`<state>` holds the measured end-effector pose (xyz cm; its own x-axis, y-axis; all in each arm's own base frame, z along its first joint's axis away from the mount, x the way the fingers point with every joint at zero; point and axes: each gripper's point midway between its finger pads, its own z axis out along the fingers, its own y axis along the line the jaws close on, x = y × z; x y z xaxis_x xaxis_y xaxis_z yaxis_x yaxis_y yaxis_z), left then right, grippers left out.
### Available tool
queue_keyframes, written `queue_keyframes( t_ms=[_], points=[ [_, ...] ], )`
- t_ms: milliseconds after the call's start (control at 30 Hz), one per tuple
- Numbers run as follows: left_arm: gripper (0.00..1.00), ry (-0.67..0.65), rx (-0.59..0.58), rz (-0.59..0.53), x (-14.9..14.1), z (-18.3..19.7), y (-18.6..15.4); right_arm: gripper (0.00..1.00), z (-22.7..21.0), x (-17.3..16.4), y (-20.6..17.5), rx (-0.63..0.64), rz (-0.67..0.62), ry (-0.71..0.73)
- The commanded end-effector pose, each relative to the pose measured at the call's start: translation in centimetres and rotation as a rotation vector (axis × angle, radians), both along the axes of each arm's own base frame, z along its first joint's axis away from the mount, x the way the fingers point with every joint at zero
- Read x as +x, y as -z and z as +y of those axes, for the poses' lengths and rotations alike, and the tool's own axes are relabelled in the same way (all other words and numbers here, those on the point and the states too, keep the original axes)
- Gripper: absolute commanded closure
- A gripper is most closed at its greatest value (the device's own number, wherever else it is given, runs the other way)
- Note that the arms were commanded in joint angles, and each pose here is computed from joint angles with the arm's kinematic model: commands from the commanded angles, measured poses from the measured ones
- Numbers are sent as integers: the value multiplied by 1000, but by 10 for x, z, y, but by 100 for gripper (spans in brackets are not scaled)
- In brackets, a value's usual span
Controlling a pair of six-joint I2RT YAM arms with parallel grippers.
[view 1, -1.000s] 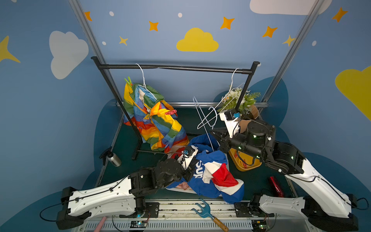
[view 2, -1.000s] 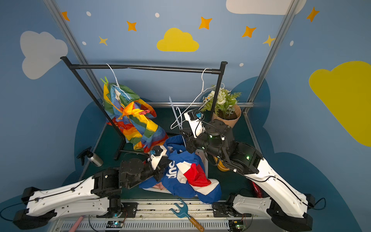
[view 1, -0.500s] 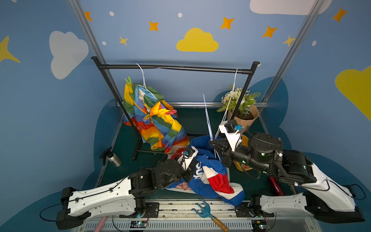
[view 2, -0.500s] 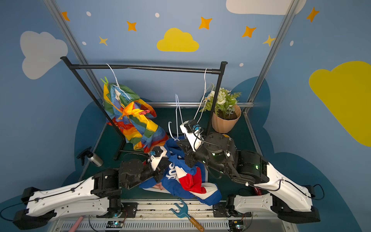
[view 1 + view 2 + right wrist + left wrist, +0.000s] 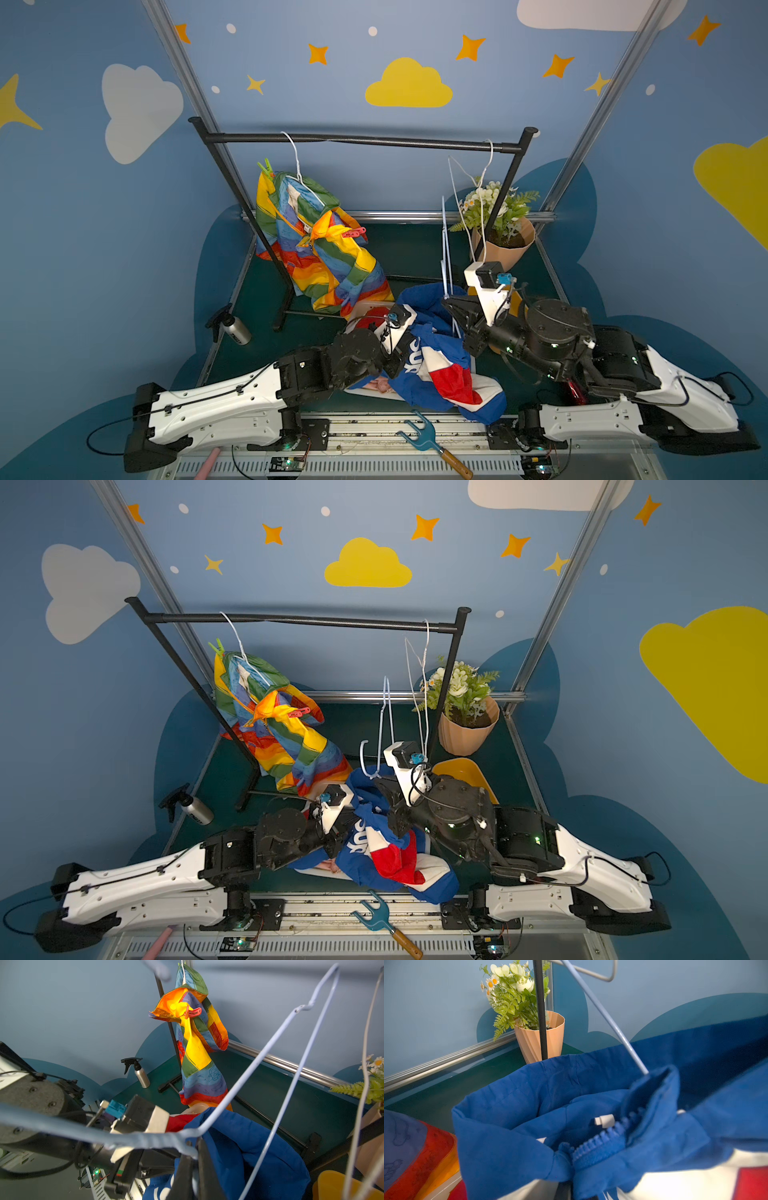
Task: Remove the clothespins securing jackets to the hanger
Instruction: Remove the jacket from the hanger.
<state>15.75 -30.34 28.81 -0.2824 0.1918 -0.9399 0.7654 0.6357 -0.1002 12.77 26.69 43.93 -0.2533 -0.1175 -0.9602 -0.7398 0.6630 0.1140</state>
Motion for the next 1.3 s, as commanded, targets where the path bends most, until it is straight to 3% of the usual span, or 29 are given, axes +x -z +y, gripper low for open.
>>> queue_keyframes(
  t_ms=[0, 200, 500, 700, 900, 1067, 1267],
  points=[
    [96, -37, -22, -19, 8, 0, -10, 100, -4, 7, -40, 88, -66, 36],
    [96, -21, -24, -19, 8, -5, -10, 100, 2, 29, -64, 76, -84, 11],
    [96, -29, -30, -12, 9, -4, -8, 100, 1, 106, -75, 63, 36, -5],
    [96, -40, -43, -21, 10, 2, -11, 100, -3, 148, -80, 141, 113, -41],
    [96, -53, -49, -24, 10, 7, -11, 100, -8, 170, -91, 194, 114, -77],
    [96, -70, -50, -23, 13, 11, -10, 100, -5, 168, -97, 211, 116, -136],
    [96, -71, -56, -20, 15, 9, -10, 100, -22, 192, -92, 205, 142, -21]
  ],
)
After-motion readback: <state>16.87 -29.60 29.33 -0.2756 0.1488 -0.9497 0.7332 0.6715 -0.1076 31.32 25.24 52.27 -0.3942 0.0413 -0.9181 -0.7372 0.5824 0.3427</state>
